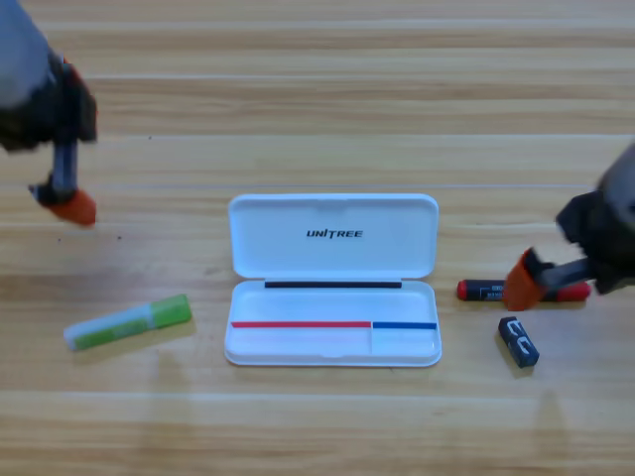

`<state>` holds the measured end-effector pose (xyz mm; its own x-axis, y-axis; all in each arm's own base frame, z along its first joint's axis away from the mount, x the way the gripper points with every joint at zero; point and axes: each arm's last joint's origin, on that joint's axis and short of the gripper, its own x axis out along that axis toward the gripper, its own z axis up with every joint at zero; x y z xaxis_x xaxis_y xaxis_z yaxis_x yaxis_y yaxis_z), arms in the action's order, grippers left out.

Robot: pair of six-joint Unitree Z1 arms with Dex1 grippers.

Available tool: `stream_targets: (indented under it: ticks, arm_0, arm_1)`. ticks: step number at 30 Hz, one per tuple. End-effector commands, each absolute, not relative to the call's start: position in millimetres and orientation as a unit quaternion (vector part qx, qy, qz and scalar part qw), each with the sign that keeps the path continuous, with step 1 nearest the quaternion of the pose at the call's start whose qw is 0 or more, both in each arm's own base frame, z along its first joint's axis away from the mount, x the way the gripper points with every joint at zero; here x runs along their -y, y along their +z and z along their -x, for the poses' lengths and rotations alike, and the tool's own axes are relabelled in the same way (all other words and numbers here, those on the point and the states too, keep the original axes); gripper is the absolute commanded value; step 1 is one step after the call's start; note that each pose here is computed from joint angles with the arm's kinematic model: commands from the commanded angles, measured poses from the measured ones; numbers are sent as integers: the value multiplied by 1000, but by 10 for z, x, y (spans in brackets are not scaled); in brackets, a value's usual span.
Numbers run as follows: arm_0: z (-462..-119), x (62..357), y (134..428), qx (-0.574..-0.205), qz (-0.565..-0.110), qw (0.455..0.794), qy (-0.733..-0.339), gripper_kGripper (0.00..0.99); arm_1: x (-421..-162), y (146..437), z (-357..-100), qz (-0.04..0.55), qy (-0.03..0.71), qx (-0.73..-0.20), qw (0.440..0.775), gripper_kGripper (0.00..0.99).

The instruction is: Clean up eraser and pencils

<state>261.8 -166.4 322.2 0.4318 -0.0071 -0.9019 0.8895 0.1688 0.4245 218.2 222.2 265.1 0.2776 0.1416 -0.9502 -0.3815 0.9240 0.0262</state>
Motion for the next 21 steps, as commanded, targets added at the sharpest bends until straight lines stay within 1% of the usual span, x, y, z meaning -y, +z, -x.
stream_targets:
  ticks: [1,7,12,14,16,18,21]
  arm_0:
    - [-2888,1616,2643,-491,-520,607,-346,986]
    - [-2930,1653,2457,-518,-497,605,-344,986]
    - [-2922,1679,2417,-526,-472,610,-359,988]
    - [-2920,1689,2400,-529,-463,610,-366,988]
    - [-2925,1701,2373,-534,-454,610,-369,986]
    - [-2918,1707,2346,-539,-445,610,-374,986]
    - [-2919,1692,2294,-547,-433,607,-380,983]
  arm_1:
    - [-2534,2089,-2355,150,133,-624,756,939]
    - [-2604,1856,-2425,160,124,-644,738,939]
    - [-2625,1724,-2454,161,118,-653,730,936]
    - [-2632,1677,-2474,160,116,-656,728,899]
    - [-2633,1638,-2485,158,114,-661,725,890]
    - [-2634,1604,-2496,152,118,-666,721,824]
    - [-2619,1554,-2509,148,116,-669,719,807]
